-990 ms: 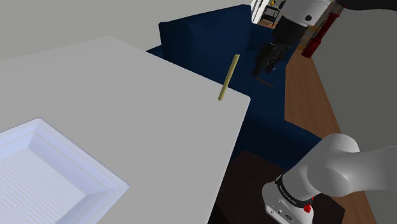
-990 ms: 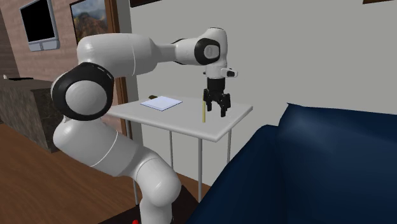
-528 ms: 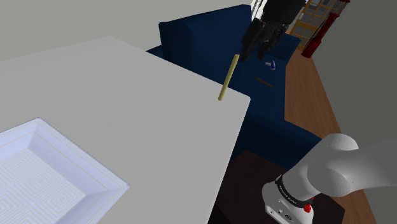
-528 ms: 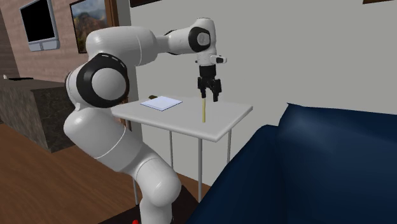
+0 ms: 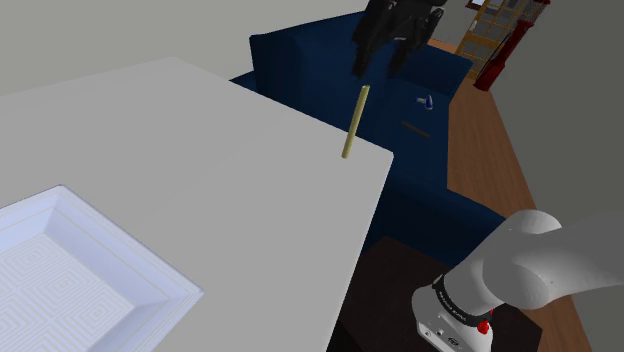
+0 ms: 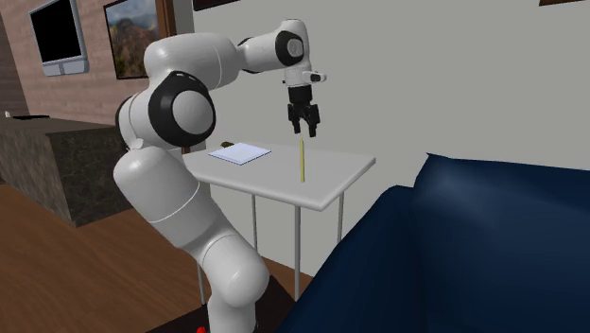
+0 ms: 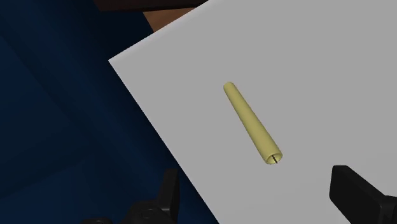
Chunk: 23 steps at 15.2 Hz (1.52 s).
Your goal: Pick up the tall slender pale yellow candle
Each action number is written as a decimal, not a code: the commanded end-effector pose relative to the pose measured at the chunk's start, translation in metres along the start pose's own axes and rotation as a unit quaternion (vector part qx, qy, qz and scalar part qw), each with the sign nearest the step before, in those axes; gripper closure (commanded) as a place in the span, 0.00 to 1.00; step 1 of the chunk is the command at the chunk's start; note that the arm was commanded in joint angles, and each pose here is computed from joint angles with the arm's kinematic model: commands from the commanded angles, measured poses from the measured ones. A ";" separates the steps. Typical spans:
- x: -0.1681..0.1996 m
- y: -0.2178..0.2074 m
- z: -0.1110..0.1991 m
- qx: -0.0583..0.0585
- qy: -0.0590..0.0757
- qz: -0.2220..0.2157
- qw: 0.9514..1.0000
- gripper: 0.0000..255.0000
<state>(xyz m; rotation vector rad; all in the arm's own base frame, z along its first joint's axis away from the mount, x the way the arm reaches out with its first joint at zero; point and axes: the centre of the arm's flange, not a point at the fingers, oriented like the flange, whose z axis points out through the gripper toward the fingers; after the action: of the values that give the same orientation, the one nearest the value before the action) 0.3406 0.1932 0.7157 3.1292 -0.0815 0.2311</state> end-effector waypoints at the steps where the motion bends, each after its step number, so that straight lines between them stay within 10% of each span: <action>1: -0.001 -0.001 0.009 0.000 0.000 0.000 1.000 0.00; 6: -0.004 -0.001 0.028 0.000 0.000 0.000 1.000 0.00; 7: -0.003 -0.001 0.027 0.000 0.000 0.000 1.000 1.00; 23: 0.002 -0.001 -0.009 0.000 0.000 0.000 1.000 1.00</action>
<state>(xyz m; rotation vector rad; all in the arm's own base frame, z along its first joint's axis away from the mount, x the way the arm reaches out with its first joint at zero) 0.3421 0.1947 0.7192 3.1291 -0.0827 0.2327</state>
